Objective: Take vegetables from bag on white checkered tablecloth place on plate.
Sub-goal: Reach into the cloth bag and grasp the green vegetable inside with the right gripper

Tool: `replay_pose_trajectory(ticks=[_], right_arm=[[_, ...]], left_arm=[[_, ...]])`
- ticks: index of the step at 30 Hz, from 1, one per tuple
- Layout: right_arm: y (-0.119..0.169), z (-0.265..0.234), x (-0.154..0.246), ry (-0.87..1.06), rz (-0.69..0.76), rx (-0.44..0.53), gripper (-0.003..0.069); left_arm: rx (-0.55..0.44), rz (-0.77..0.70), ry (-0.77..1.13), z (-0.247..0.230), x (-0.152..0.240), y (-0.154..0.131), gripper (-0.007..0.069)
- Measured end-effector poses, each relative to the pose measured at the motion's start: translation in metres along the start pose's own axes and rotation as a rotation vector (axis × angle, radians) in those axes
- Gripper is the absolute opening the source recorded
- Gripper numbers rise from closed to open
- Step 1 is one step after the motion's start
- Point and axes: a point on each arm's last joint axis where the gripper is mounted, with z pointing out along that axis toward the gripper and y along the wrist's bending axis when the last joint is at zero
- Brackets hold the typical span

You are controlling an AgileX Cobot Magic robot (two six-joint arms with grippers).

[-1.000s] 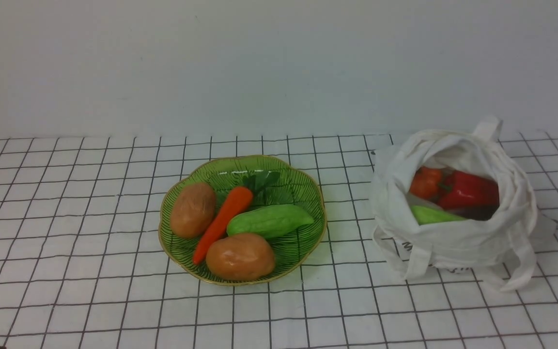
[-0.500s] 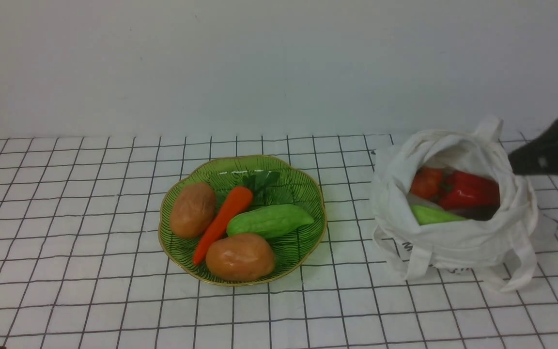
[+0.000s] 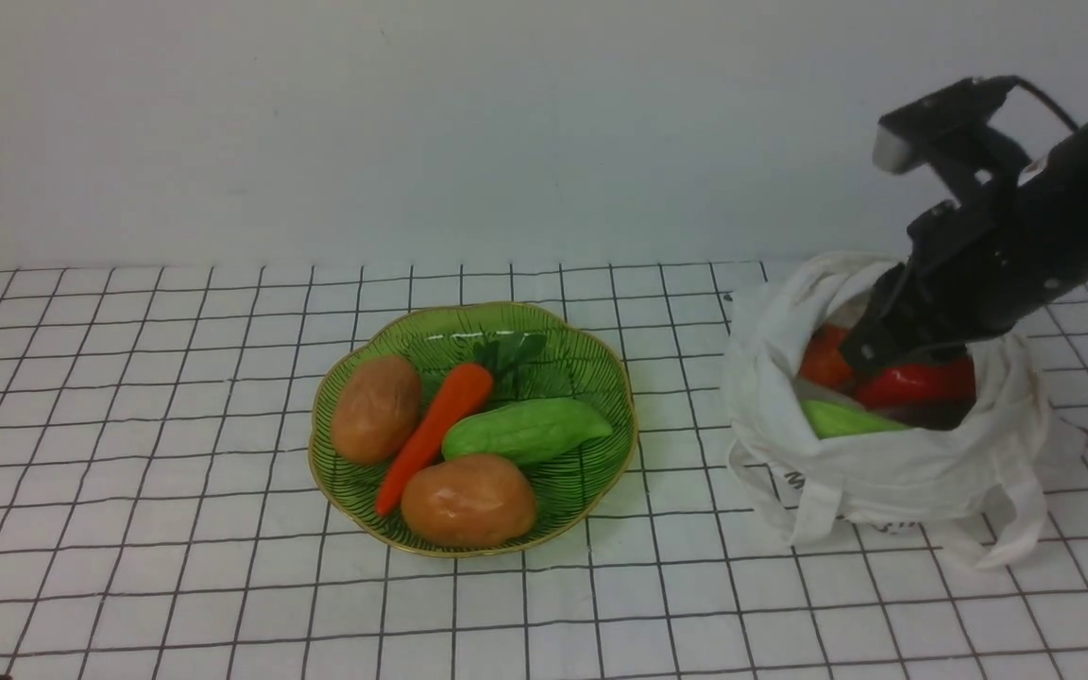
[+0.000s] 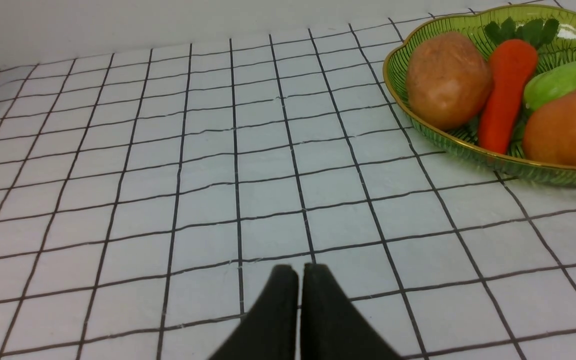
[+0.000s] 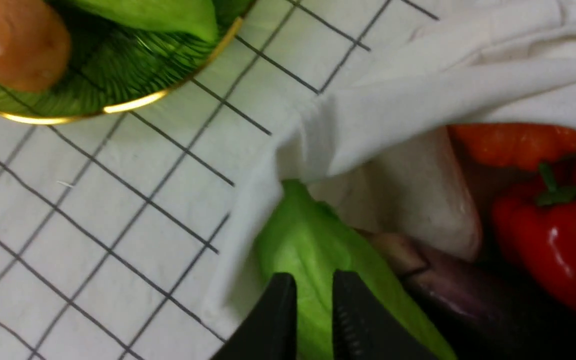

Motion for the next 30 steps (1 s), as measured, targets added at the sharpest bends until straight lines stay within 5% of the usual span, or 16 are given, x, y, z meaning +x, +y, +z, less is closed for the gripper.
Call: replay_pose_trajectory(ticks=[10,15,24,27,30], right_arm=[[-0.011,0.036,0.004,0.061,0.017,-0.011,0.0513],[-0.015,0.046,0.003,0.059,0.026,-0.006,0.0588],[-0.017,0.056,0.005,0.082,0.033,-0.017,0.0568],[-0.017,0.057,0.005,0.090,0.034,-0.023,0.0510],[-0.016,0.060,0.007,0.107,0.064,-0.034,0.0323]], left_arm=[[0.000,0.000,0.000,0.000,0.000,0.000,-0.0008],[0.000,0.000,0.000,0.000,0.000,0.000,-0.0008],[0.000,0.000,0.000,0.000,0.000,0.000,-0.0008],[0.000,0.000,0.000,0.000,0.000,0.000,-0.0008],[0.000,0.000,0.000,0.000,0.000,0.000,-0.0008]])
